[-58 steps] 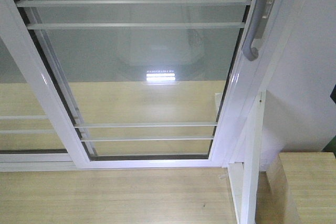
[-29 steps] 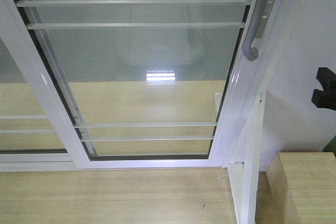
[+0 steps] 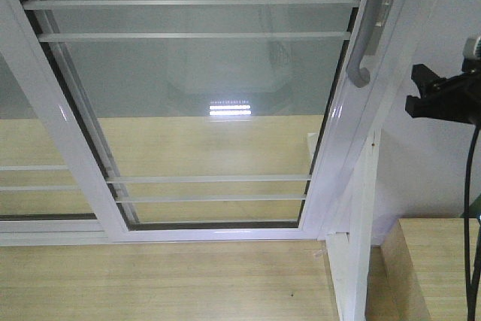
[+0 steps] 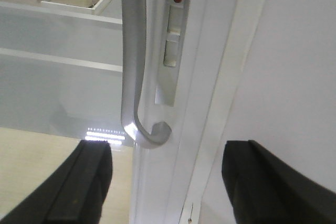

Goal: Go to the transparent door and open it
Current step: 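Reach the right gripper to the silver handle and close on it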

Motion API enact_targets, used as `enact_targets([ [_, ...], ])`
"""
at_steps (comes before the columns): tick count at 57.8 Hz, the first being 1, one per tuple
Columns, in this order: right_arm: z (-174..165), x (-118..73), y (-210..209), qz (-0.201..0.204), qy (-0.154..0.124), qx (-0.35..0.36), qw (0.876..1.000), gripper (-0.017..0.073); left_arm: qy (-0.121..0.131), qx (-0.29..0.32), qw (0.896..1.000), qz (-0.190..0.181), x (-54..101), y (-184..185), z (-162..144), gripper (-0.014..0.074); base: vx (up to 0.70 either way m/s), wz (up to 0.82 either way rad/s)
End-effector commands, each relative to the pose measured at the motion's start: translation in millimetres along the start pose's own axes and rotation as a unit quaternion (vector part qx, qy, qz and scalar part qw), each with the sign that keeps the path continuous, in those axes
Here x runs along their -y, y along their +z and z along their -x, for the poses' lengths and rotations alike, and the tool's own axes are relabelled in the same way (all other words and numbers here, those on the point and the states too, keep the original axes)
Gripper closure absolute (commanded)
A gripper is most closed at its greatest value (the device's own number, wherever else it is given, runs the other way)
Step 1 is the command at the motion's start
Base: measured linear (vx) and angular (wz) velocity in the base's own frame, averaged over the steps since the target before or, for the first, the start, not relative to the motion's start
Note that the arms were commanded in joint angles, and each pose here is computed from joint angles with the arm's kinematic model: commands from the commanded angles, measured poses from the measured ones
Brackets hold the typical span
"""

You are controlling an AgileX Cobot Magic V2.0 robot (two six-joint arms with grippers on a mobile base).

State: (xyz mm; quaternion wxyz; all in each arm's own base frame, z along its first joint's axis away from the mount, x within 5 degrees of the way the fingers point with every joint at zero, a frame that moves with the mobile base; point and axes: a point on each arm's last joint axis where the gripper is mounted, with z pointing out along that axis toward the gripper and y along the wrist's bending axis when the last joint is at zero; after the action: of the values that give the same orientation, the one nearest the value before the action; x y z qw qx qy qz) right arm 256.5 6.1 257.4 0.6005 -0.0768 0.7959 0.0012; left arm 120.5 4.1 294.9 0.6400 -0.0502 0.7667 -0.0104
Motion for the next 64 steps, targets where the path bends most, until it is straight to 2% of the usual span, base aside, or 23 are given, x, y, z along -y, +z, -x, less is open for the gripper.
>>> enact_targets([
  [1,35,-0.5,10,0.019,-0.005,0.082,0.996,0.0038,0.002,0.043,0.999,-0.019,4.1,-1,16,0.0132,0.0,0.0],
  [5,41,0.5,21,0.025,-0.006,0.087,0.996,0.0038,0.002,0.043,0.999,-0.018,4.1,-1,16,0.0132,0.0,0.0],
  [12,54,1.0,41,0.038,-0.036,0.101,0.993,0.0038,0.002,0.037,0.999,-0.017,4.0,1,15,0.0132,0.0,0.0],
  [25,60,4.1,70,0.04,-0.033,0.101,0.994,0.0038,0.003,0.018,1.0,-0.015,4.1,9,11,0.0132,0.0,0.0],
  [30,59,1.0,81,0.046,-0.032,0.096,0.994,0.0038,0.004,0.011,1.0,-0.015,4.2,12,10,0.0132,0.0,0.0],
  [43,59,-21.2,112,0.078,-0.043,0.09,0.992,0.0038,0.004,0.003,1.0,-0.016,4.6,17,8,0.0132,0.0,0.0],
  [47,58,-22.0,121,0.079,-0.043,0.087,0.992,0.0046,0.004,0.002,1.0,-0.016,4.7,17,8,0.0132,0.0,0.0],
  [64,60,-20.5,145,0.078,-0.044,0.091,0.992,0.0215,0.004,0.005,1.0,-0.018,5.0,17,9,0.0132,0.0,0.0],
])
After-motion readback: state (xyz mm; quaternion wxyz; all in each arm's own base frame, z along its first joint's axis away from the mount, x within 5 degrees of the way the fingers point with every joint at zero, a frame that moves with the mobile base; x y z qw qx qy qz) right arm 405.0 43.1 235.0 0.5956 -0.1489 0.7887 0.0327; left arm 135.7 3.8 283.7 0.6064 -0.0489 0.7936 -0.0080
